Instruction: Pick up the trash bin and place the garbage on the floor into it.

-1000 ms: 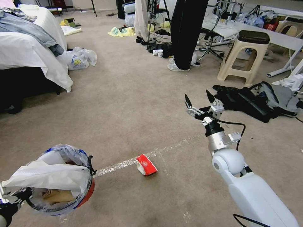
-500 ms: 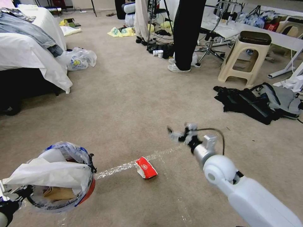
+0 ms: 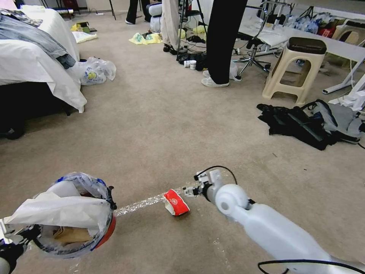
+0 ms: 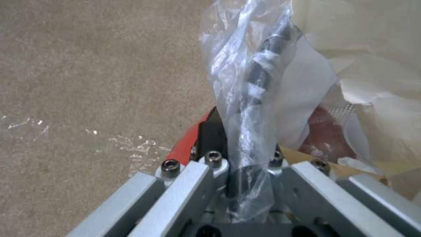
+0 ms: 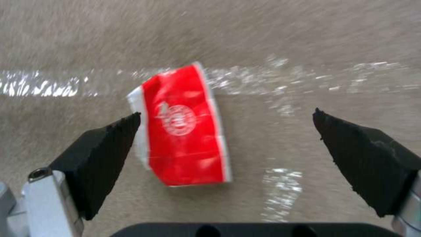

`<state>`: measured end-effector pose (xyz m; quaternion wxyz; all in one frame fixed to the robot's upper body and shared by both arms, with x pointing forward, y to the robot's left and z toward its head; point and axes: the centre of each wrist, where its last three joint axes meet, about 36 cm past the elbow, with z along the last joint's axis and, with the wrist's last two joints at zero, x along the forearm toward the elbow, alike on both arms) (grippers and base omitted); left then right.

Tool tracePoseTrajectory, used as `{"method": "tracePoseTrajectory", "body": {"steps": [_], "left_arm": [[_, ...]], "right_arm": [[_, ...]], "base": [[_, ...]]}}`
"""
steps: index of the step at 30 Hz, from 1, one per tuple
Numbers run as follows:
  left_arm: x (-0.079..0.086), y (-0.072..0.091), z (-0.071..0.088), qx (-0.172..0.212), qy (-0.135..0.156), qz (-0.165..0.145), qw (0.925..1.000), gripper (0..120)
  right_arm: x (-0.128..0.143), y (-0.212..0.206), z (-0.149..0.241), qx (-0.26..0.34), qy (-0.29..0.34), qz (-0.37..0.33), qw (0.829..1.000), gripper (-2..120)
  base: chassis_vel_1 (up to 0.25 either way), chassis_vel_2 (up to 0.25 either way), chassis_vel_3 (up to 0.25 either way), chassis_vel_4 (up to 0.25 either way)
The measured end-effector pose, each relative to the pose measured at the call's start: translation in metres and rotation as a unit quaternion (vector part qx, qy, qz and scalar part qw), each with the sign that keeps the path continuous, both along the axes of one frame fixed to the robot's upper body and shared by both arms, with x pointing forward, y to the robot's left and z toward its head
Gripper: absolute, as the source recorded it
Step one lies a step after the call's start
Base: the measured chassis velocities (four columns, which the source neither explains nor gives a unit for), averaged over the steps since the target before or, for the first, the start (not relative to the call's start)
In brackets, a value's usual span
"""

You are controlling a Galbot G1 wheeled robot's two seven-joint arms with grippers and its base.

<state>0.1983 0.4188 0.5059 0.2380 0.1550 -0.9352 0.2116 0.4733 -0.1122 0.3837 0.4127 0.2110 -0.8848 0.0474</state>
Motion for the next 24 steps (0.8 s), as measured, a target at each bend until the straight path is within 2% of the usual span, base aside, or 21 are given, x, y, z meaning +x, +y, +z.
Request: {"method": "tracePoseTrajectory", "body": {"steps": [3,10,21,24], "left_arm": [[-0.001,-0.001,-0.001,-0.002,0.000,0.003,1.0000,1],[-0.004,0.000,-0.003,-0.005,0.004,0.005,1.0000,1],[-0.004,0.002,-0.004,-0.004,0.007,0.005,1.0000,1],[-0.004,0.002,-0.003,-0.004,0.007,0.004,1.0000,1]], "right_arm": [[0.005,0.030,-0.022,0.005,0.014,0.020,1.000,98],[0.008,0.065,-0.047,-0.002,0.022,0.038,0.999,93],[0.010,0.073,-0.079,-0.025,0.024,0.036,0.999,92],[0.011,0.073,-0.088,-0.030,0.029,0.035,0.999,87]], "base": [[0.000,0.000,0.000,0.000],[0.000,0.000,0.000,0.000],[0.000,0.000,0.000,0.000],[0.000,0.000,0.000,0.000]]}}
